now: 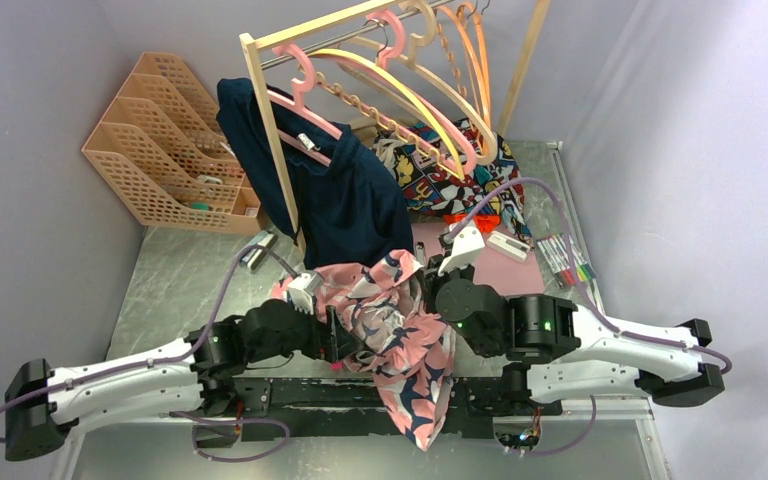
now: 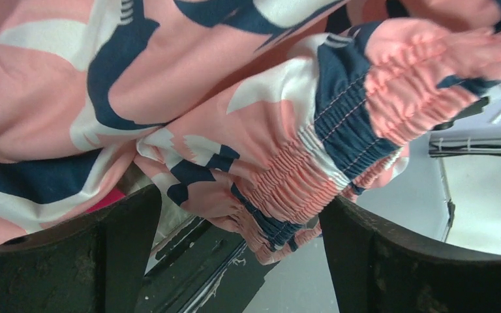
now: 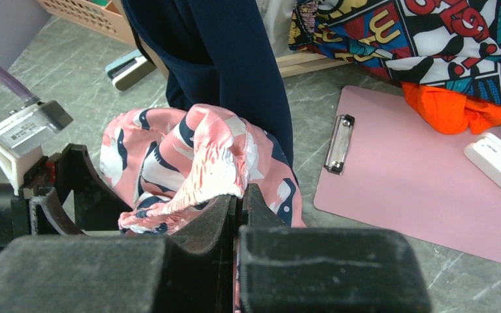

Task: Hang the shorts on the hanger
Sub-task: Adjust the shorts at the center of the board.

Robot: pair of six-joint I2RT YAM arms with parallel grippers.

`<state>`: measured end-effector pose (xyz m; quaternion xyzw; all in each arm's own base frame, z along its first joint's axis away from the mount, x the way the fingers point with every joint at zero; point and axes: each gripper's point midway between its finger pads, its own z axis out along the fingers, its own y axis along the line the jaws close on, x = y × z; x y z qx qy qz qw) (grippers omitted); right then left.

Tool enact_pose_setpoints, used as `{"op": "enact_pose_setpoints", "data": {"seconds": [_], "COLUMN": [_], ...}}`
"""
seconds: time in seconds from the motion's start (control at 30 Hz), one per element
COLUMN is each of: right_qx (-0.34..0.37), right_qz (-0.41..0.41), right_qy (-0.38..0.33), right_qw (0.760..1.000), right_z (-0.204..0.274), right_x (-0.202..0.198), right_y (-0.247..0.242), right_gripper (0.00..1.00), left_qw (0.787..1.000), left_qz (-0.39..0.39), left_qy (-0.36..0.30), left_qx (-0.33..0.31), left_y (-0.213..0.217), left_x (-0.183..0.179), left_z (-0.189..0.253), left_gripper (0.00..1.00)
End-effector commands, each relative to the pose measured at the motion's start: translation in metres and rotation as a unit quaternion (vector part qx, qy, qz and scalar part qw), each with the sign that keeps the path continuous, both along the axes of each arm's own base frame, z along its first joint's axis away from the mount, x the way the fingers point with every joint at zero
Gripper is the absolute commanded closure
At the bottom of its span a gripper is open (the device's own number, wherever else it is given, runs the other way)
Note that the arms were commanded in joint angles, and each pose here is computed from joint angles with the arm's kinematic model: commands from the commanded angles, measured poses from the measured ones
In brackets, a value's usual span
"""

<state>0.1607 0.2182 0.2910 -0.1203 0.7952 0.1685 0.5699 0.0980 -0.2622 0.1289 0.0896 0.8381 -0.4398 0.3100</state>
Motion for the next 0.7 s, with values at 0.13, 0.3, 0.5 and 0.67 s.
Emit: {"op": "enact_pose_setpoints", "data": {"seconds": [0.13,0.3,0.5,0.67], "right_qx": [0.018,0.028,0.054,0.096], "right_qz": [-0.027,-0.028,0.065,0.148], "right_qy": [0.000,0.001,-0.011,-0.056], "right_qw": [0.999,0.999,0.996,0.983], "right_z": [0.004,0.009,0.050,0.135], "right_x": [0.003,0.003,-0.013,-0.029], "right_y": [-0.012,-0.013,0.002,0.000], "right_gripper": [1.00,1.00,1.00,1.00], "left_qw": [1.000,0.999,0.995,0.977], "left_qz": [-0.024,-0.020,0.016,0.063], "left_qy": [0.008,0.010,-0.092,-0.203], "left_qx": [0.002,0.042,0.037,0.009], "left_y": [-0.015,-0.010,0.009,0.060], "left_x": [-0.012,-0.012,0.011,0.024], "left_z": [0.003,-0.007,0.096,0.237], "left_gripper": [0.18,0.56,0.93,0.93]}}
